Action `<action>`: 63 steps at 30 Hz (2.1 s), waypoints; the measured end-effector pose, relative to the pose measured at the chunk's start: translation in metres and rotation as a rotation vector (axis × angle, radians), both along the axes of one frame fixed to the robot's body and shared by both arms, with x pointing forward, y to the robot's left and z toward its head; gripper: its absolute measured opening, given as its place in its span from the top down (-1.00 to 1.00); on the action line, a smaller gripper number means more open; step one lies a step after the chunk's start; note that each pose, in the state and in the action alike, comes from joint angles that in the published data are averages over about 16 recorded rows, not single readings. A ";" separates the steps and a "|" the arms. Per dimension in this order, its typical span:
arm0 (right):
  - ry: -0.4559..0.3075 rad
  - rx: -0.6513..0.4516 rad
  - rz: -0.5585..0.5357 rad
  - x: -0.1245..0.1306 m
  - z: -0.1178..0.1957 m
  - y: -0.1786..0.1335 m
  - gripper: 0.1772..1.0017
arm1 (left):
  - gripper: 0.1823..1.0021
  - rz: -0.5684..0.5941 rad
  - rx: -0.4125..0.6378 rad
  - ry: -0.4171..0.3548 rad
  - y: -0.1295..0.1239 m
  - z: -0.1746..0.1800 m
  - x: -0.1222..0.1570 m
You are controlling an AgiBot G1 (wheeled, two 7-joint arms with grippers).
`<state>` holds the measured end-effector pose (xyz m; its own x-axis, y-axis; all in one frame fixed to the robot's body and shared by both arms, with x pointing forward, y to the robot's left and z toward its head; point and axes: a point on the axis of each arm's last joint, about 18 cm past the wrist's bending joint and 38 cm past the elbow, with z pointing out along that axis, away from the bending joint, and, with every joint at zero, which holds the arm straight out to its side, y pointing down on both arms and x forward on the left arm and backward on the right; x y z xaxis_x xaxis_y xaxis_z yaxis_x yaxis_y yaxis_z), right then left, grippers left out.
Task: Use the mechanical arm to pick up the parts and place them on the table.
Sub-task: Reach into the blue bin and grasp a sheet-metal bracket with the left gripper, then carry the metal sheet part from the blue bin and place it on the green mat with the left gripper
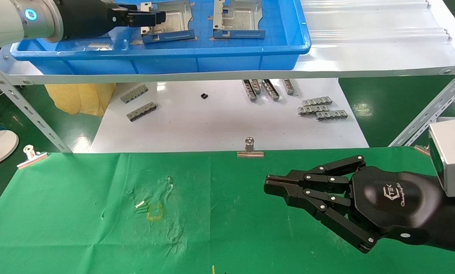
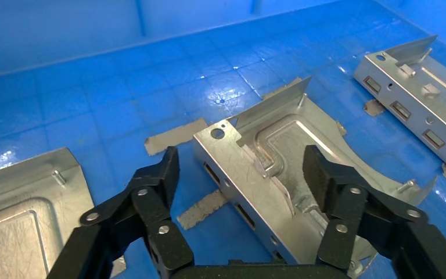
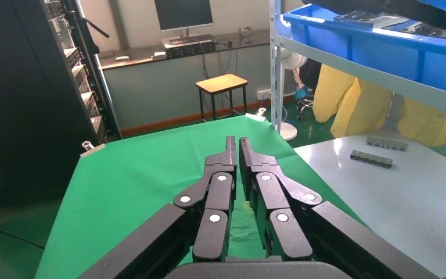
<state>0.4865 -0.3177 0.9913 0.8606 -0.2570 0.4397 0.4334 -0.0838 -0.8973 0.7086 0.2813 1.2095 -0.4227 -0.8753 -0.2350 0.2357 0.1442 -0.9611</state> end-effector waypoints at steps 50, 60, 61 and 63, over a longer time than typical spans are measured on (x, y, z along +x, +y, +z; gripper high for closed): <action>0.000 0.000 0.000 0.000 0.000 0.000 -0.96 | 0.77 -0.462 0.467 -0.264 0.023 -0.013 -0.118; 0.000 0.000 0.000 0.000 0.000 0.000 -1.00 | 0.77 -0.539 0.727 -0.308 0.040 -0.081 -0.136; 0.000 0.000 0.000 0.000 0.000 0.000 -1.00 | 0.77 -0.546 0.752 -0.299 0.040 -0.091 -0.135; 0.000 0.000 0.000 0.000 0.000 0.000 -1.00 | 0.77 -0.562 0.802 -0.274 0.041 -0.111 -0.133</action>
<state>0.4865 -0.3177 0.9913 0.8606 -0.2570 0.4397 0.4334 -0.0838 -0.8973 0.5756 0.3227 1.0983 -0.5678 -0.1080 -0.8161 0.6656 0.5231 -0.5323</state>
